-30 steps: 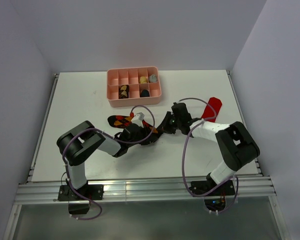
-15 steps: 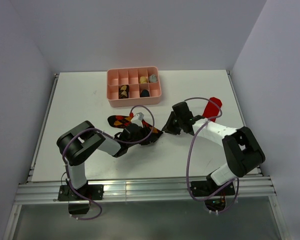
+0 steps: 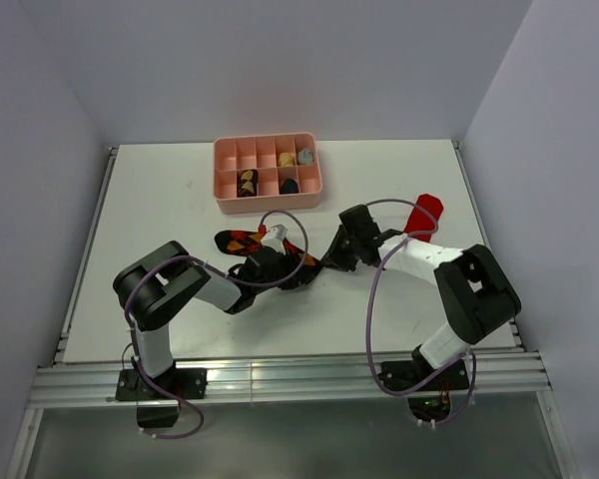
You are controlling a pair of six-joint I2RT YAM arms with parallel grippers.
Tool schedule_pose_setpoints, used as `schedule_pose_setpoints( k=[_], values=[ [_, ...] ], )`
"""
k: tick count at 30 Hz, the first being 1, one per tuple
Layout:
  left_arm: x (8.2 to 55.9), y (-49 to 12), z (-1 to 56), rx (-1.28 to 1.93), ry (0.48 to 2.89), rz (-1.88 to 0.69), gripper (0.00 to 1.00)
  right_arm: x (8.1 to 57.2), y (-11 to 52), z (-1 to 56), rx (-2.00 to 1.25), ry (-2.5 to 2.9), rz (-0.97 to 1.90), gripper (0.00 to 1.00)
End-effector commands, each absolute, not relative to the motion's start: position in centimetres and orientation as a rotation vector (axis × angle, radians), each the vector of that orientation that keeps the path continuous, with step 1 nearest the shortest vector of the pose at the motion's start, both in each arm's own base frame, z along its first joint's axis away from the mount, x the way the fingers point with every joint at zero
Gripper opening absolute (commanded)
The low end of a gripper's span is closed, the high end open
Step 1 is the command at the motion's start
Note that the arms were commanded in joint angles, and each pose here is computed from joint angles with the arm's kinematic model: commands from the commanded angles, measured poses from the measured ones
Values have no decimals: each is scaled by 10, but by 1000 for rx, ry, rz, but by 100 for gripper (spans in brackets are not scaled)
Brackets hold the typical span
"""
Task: Roll the socks
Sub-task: Roll the sock at the center of the board.
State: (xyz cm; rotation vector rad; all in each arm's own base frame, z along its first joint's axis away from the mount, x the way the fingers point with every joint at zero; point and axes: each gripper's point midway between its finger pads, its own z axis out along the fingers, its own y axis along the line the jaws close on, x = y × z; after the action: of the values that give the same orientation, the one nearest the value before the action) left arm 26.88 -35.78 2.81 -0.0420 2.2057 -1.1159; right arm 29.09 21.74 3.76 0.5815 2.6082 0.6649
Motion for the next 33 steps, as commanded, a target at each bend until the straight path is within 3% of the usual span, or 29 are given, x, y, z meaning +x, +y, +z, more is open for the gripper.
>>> schedule_pose_setpoints(
  k=[1, 21, 33],
  values=[
    [263, -343, 8, -50, 2273, -1040, 11, 310, 236, 57, 565, 2537, 741, 29],
    [263, -344, 12, -46, 2261, -1054, 13, 307, 244, 19, 552, 2661, 597, 13],
    [262, -329, 56, 23, 2152, -969, 25, 295, 231, -11, 555, 2789, 416, 11]
  ],
)
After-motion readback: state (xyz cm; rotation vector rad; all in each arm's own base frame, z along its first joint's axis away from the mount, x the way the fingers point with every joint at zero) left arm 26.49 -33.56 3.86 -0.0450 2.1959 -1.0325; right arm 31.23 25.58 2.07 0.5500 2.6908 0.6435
